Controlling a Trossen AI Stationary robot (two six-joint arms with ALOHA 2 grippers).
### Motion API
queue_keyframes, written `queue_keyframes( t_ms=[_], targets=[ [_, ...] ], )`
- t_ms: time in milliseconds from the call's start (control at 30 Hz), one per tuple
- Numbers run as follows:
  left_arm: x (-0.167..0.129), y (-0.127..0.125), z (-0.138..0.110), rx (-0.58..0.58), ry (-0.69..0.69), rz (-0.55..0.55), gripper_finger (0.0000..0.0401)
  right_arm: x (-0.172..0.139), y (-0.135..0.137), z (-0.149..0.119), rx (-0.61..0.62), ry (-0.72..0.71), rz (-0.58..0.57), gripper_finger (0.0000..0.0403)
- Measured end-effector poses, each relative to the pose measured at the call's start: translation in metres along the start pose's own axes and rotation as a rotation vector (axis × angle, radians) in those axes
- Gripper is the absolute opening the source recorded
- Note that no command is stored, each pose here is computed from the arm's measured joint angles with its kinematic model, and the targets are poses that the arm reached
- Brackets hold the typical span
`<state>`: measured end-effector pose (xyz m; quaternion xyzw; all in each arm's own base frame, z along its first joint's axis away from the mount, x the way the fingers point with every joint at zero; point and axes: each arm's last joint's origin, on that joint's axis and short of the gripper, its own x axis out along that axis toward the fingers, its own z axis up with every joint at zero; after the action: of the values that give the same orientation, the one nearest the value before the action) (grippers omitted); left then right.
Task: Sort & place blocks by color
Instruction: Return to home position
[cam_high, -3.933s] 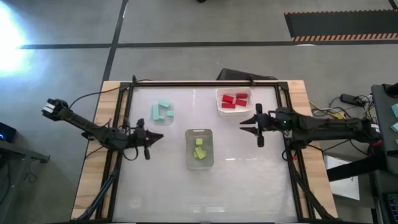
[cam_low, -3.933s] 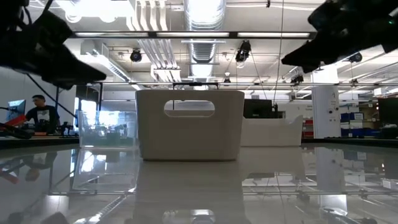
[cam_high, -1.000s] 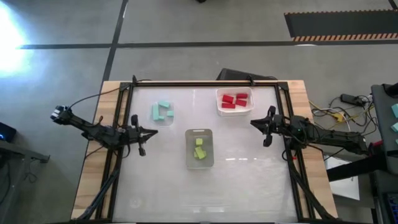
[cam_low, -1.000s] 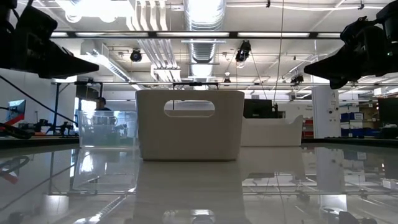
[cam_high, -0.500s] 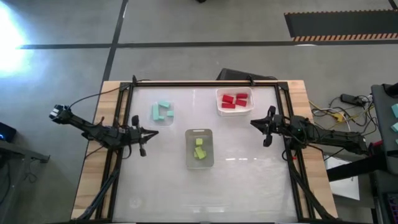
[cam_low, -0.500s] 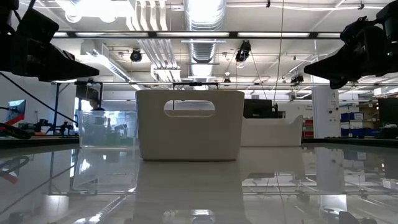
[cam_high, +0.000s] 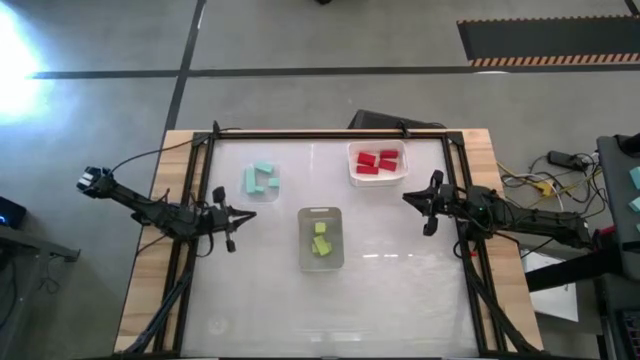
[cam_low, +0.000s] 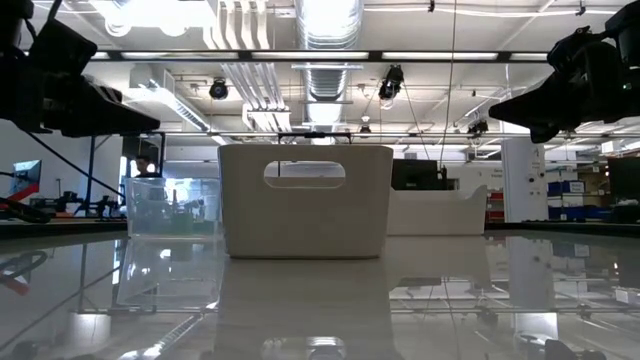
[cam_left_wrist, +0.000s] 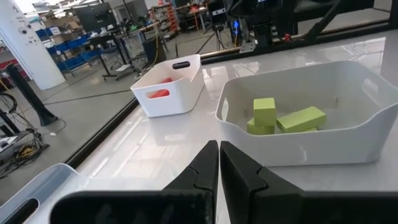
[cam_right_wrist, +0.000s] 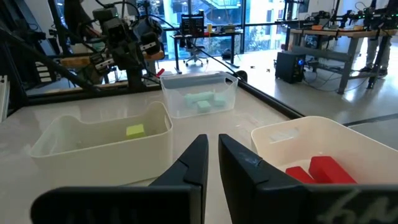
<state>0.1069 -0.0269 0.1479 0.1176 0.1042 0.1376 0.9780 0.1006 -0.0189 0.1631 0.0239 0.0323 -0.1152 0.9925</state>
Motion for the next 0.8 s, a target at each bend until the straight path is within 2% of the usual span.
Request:
queue_keyframes(
  t_ms=[800],
  targets=[
    [0.002,-0.002,-0.003,0.027,0.032,-0.004,0.0001,0.0,0.0,0.0,0.0,0.0,0.0,0.0029]
  ],
)
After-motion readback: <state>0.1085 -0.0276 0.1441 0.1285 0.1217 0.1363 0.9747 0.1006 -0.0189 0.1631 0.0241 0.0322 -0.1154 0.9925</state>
